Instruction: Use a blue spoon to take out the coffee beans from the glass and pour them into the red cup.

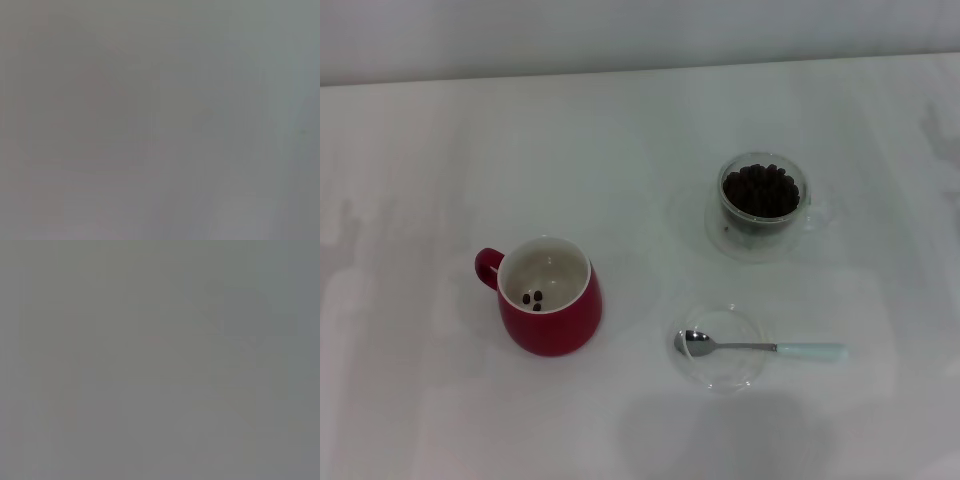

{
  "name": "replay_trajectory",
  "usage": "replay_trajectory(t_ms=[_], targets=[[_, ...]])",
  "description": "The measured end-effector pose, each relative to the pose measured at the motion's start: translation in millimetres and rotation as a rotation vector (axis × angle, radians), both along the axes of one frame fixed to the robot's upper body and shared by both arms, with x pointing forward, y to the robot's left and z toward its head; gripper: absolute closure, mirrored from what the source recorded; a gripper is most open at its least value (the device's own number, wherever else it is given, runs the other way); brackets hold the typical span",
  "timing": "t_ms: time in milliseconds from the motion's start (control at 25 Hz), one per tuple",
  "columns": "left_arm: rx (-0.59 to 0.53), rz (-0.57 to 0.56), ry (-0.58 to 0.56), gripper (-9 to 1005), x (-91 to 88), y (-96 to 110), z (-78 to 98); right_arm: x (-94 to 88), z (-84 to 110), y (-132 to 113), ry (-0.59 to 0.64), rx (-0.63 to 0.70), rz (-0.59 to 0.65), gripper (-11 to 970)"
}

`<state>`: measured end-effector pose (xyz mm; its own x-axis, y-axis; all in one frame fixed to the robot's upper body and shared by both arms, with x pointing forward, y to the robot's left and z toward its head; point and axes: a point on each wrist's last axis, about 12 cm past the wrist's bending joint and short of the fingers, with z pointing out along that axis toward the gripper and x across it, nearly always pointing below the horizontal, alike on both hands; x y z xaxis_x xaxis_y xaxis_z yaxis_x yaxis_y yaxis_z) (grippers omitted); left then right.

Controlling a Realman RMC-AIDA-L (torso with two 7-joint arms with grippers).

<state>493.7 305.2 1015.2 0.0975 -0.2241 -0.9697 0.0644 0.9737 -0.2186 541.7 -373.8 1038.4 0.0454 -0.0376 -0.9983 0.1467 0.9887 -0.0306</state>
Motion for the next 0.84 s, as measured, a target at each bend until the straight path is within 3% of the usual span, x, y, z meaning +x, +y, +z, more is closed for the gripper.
replay_trajectory(t_ms=[840], targets=[[-0.033,0.144,-0.042,267,11.8,18,9.4,6.7,10.7,-8,-0.069,-0.014,-0.191,148]])
